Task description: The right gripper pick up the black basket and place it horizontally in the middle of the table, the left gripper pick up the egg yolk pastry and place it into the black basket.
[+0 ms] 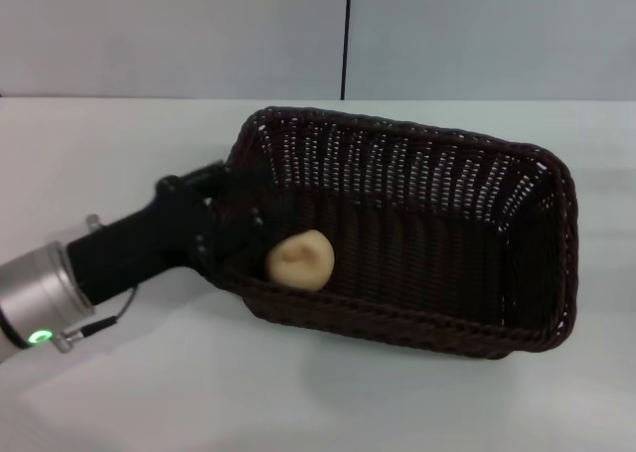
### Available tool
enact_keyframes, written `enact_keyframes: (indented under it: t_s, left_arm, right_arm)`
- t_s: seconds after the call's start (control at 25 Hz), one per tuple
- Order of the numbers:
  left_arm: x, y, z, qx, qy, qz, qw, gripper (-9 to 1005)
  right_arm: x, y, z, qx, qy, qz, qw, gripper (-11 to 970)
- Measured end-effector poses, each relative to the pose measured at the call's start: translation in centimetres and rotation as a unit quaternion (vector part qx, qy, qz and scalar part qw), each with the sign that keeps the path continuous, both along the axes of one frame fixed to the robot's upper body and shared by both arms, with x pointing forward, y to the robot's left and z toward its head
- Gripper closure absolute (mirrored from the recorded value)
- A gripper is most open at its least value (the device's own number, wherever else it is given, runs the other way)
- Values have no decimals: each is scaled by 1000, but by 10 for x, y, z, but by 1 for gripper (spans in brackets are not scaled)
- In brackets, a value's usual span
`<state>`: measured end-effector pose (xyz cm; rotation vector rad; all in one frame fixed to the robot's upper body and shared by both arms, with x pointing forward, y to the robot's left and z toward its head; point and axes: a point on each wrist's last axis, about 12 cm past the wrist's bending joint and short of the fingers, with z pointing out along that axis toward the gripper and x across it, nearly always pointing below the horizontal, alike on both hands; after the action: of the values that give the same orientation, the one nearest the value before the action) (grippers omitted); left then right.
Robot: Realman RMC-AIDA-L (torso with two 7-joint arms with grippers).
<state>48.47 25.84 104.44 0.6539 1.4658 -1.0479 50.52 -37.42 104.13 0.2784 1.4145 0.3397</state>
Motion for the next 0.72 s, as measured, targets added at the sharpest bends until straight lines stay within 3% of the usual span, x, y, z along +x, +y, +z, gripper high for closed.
enact_keyframes:
  t_s: [0.2, 0.36, 0.48, 0.6, 0.68, 0.72]
  left_arm:
    - [-11, 27, 2, -23, -51, 97, 994, 467]
    - [-28, 59, 2, -42, -86, 221, 971, 478]
    - [-46, 86, 0, -56, -97, 320, 941, 480]
    - [-66, 111, -2, -67, -105, 417, 900, 479]
    - [-80, 124, -3, -72, -113, 476, 869, 479]
    - [-90, 133, -4, -80, -117, 518, 844, 478]
  right_arm:
    - [0, -1, 1, 2, -4, -3, 1000, 492]
    - [-3, -5, 1, 4, -7, -14, 1000, 492]
    - [-8, -10, 1, 8, -14, -27, 999, 492]
    - [-13, -15, 2, 12, -22, -43, 999, 492]
    - [-16, -19, 3, 15, -27, -55, 998, 492]
    - [-17, -21, 3, 17, -28, -61, 998, 492]
